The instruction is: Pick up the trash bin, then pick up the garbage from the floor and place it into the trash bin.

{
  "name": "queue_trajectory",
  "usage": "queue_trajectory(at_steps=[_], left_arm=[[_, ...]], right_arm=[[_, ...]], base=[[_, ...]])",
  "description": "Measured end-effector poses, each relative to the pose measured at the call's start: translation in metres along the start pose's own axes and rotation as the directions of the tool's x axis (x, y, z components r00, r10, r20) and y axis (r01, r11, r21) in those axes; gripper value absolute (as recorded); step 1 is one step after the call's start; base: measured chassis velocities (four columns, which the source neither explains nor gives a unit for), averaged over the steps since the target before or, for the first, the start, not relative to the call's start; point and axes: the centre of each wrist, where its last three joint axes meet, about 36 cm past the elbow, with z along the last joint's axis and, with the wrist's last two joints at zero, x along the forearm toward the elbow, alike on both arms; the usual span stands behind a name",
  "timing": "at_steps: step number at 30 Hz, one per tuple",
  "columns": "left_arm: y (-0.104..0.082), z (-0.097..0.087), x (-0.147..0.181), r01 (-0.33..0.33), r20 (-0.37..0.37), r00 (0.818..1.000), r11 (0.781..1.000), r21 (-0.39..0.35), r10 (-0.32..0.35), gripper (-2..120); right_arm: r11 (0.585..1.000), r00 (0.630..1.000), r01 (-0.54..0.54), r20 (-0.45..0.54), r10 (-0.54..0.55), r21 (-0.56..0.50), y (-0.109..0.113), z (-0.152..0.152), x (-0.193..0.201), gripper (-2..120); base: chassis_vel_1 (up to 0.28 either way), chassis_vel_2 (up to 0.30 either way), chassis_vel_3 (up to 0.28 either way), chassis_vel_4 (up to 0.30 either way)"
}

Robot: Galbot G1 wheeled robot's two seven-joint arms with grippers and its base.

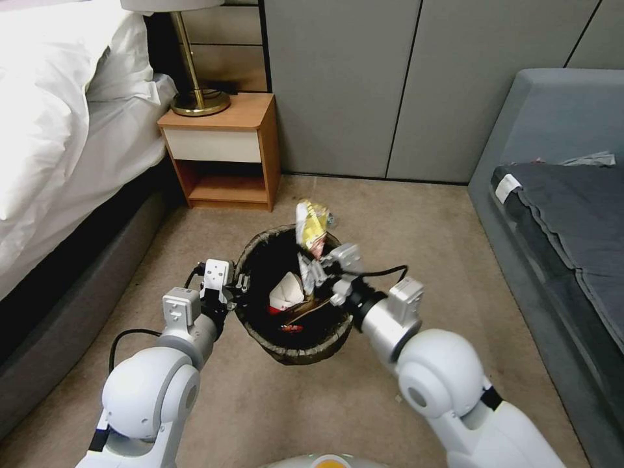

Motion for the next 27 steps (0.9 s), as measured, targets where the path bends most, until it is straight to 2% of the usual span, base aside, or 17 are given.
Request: queue_trajectory(at_steps=[5,6,7,9,13,14,18,19,20,22,23,26,27], left_arm=[[0.000,0.000,-0.001,0.000,-0.001,1.000,1.000,0.003,0.000,2],[0.000,0.000,-0.001,0.001,-0.001,1.000,1.000,0.004,-0.001,2],[0.000,0.000,-0.001,0.001,-0.001,1.000,1.000,0.004,-0.001,2],[0.000,0.000,-0.001,0.001,-0.001,1.000,1.000,0.005,-0.001,2],[0.001,0.000,-0.001,0.001,-0.001,1.000,1.000,0.005,-0.001,2],[0.001,0.000,-0.001,0.002,-0.001,1.000,1.000,0.006,-0.002,2],[0.001,0.000,-0.001,0.002,-0.001,1.000,1.000,0.006,-0.002,2],[0.001,0.000,-0.001,0.003,-0.001,1.000,1.000,0.007,-0.003,2],[0.001,0.000,-0.001,0.003,-0.001,1.000,1.000,0.007,-0.003,2],[0.001,0.000,-0.002,0.003,-0.002,1.000,1.000,0.009,-0.003,2],[0.001,0.000,-0.002,0.003,-0.002,1.000,1.000,0.009,-0.003,2],[0.001,0.001,-0.002,0.004,-0.003,1.000,1.000,0.011,-0.004,2],[0.001,0.001,-0.002,0.004,-0.003,1.000,1.000,0.011,-0.004,2]], right_arm=[[1.000,0.999,-0.011,-0.045,0.012,0.022,0.007,0.011,-0.003,0],[1.000,0.998,-0.010,-0.059,0.012,0.029,0.010,0.014,-0.004,5],[1.000,0.998,-0.010,-0.059,0.012,0.029,0.010,0.014,-0.004,5],[0.999,0.998,-0.010,-0.069,0.013,0.049,0.014,0.018,-0.006,17],[0.998,0.997,-0.010,-0.073,0.015,0.066,0.016,0.020,-0.009,25],[0.997,0.997,-0.009,-0.072,0.014,0.071,0.017,0.020,-0.009,32],[0.997,0.997,-0.009,-0.073,0.014,0.073,0.017,0.020,-0.009,38],[0.997,0.997,-0.008,-0.072,0.014,0.079,0.018,0.018,-0.008,51],[0.997,0.997,-0.008,-0.072,0.014,0.079,0.018,0.018,-0.008,51],[0.996,0.997,-0.010,-0.069,0.016,0.084,0.017,0.016,-0.007,63],[0.996,0.997,-0.010,-0.069,0.016,0.084,0.017,0.016,-0.007,63],[0.994,0.998,-0.022,-0.060,0.028,0.103,0.015,0.011,-0.003,78],[0.994,0.998,-0.022,-0.060,0.028,0.103,0.015,0.011,-0.003,78]], base=[[0.000,0.000,0.000,0.000],[0.000,0.000,0.000,0.000],[0.000,0.000,0.000,0.000],[0.000,0.000,0.000,0.000],[0.000,0.000,0.000,0.000],[0.000,0.000,0.000,0.000],[0.000,0.000,0.000,0.000],[0.000,0.000,0.000,0.000],[0.000,0.000,0.000,0.000],[0.000,0.000,0.000,0.000],[0.000,0.000,0.000,0.000],[0.000,0.000,0.000,0.000],[0.000,0.000,0.000,0.000]])
